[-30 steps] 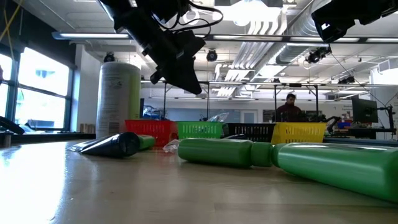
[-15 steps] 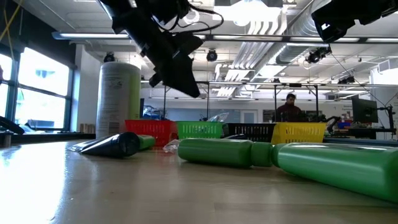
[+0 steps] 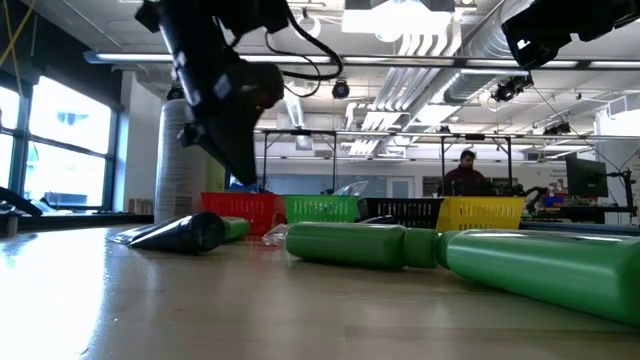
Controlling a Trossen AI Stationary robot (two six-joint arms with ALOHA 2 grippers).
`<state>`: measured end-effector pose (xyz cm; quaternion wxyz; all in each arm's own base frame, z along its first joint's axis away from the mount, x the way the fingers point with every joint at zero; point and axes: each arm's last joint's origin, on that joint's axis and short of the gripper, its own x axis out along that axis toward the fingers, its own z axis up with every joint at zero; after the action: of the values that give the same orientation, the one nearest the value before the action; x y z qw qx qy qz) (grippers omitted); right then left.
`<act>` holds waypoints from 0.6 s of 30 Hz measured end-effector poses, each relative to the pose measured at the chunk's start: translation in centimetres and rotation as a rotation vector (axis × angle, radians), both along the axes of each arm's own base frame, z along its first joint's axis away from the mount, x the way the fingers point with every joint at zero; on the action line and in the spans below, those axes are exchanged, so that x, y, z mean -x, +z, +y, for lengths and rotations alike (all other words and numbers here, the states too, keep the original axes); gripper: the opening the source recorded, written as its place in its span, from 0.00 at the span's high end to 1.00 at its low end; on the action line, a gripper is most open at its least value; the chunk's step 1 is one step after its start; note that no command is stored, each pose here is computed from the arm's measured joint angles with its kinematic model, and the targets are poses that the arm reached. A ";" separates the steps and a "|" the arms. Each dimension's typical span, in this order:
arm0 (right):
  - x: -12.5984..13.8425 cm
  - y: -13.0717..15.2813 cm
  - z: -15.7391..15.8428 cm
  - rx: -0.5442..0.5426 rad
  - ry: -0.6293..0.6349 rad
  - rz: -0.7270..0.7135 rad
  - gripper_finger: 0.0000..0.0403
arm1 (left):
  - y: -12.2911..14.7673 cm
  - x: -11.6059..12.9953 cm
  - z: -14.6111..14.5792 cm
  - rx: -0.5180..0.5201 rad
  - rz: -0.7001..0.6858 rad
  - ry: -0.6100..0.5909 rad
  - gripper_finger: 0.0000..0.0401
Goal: Pick & Place Travel size toiletries
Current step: Put the green shampoo into the yellow bin
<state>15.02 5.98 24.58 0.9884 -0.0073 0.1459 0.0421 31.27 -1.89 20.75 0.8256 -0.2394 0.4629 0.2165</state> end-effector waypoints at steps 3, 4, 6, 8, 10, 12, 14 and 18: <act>0.0 0.0 0.0 0.000 0.000 0.000 0.99 | -0.2 0.7 -1.2 -0.006 0.061 -0.038 0.89; 0.0 0.0 0.0 0.001 0.000 0.000 0.99 | -0.2 1.0 -1.5 -0.005 0.082 -0.039 0.89; 0.0 0.0 0.0 0.001 0.000 -0.001 0.99 | 0.0 1.4 -1.9 -0.007 0.100 -0.027 0.89; 0.0 0.0 0.0 0.000 0.000 -0.001 0.99 | 0.2 2.1 -2.1 -0.009 0.134 -0.027 0.89; 0.0 0.0 0.0 0.000 0.000 -0.001 0.99 | 0.7 2.6 -2.3 -0.014 0.142 -0.032 0.89; 0.0 0.0 0.0 0.000 0.000 -0.001 0.99 | 1.3 3.3 -2.2 -0.017 0.147 -0.025 0.89; 0.0 0.0 0.0 0.000 0.000 -0.001 0.99 | 1.9 3.7 -2.2 -0.014 0.134 -0.017 0.89; 0.0 0.0 0.0 0.001 0.000 0.000 0.99 | 3.3 4.2 -2.3 -0.040 0.075 -0.081 0.89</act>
<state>15.02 5.98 24.59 0.9884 -0.0079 0.1458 0.0421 27.07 -4.20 24.06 0.8203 -0.1958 0.4984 0.2011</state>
